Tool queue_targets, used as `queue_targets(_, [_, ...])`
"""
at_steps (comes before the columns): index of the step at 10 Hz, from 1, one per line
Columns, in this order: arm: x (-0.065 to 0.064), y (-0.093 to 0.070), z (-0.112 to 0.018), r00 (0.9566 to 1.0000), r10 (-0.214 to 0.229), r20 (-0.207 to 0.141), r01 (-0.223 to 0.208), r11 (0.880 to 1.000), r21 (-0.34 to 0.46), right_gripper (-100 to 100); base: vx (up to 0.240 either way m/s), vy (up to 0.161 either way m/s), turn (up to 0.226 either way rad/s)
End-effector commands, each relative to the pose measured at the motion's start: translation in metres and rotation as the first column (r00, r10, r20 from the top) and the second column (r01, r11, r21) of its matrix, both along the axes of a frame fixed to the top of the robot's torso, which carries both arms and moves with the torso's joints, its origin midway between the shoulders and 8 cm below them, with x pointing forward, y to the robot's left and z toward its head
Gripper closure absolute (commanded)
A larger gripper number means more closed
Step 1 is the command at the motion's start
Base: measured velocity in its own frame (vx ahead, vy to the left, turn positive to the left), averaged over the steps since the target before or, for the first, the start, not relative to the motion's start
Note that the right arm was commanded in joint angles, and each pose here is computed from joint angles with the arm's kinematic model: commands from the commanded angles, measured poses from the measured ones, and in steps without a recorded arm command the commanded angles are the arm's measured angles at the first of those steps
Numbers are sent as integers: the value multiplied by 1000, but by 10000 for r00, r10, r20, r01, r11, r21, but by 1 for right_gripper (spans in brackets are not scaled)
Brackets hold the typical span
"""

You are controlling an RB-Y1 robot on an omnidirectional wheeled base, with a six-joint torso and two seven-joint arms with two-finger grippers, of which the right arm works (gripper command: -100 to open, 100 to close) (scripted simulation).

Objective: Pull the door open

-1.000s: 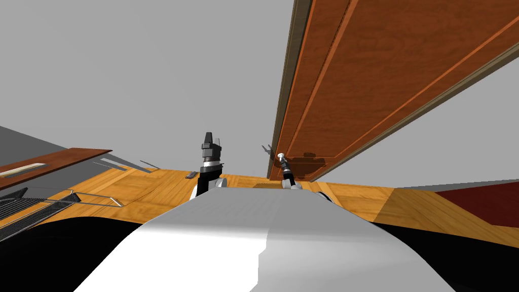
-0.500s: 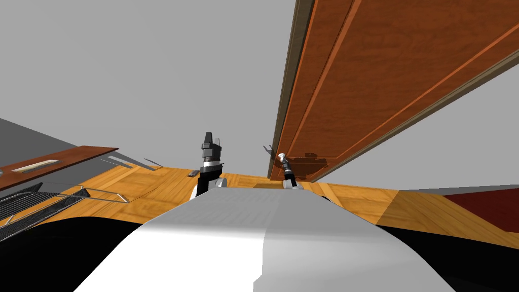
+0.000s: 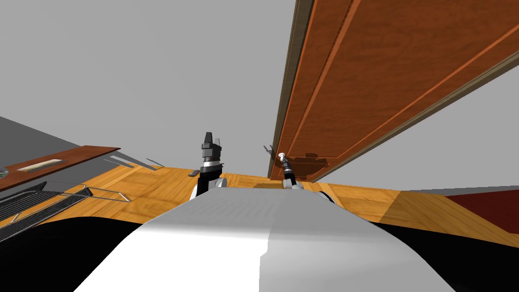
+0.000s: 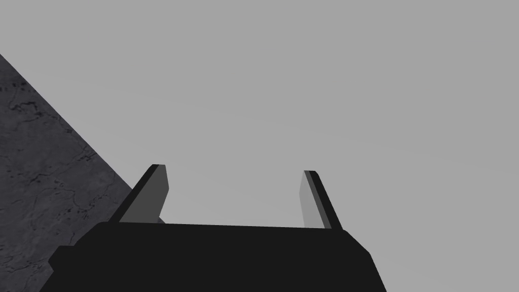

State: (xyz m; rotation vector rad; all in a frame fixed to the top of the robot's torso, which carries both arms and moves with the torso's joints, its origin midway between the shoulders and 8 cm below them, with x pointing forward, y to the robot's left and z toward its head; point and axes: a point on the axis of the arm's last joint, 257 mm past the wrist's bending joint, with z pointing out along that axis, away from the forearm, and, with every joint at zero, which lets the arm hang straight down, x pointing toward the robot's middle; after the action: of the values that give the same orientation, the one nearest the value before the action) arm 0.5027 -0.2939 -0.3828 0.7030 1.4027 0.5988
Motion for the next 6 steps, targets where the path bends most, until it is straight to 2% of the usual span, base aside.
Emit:
queue_targets(1, [-7, 21, -11, 9994, 227, -256, -224, 9997, 135, 100, 0, 0, 0])
queue_targets(2, [-8, 18, -11, 9996, 174, -220, -162, 9983, 553, 100, -6, -3, 24])
queue_targets(3, [-8, 18, -11, 9996, 174, -220, -162, 9983, 553, 100, -19, -7, 37])
queue_targets(4, [-9, 14, -11, 9997, 118, -190, -100, 9959, 897, 100, -25, 1, 93])
queue_targets(6, [-9, 14, -11, 9998, 120, -184, -101, 9952, 970, 100, -14, -6, 2])
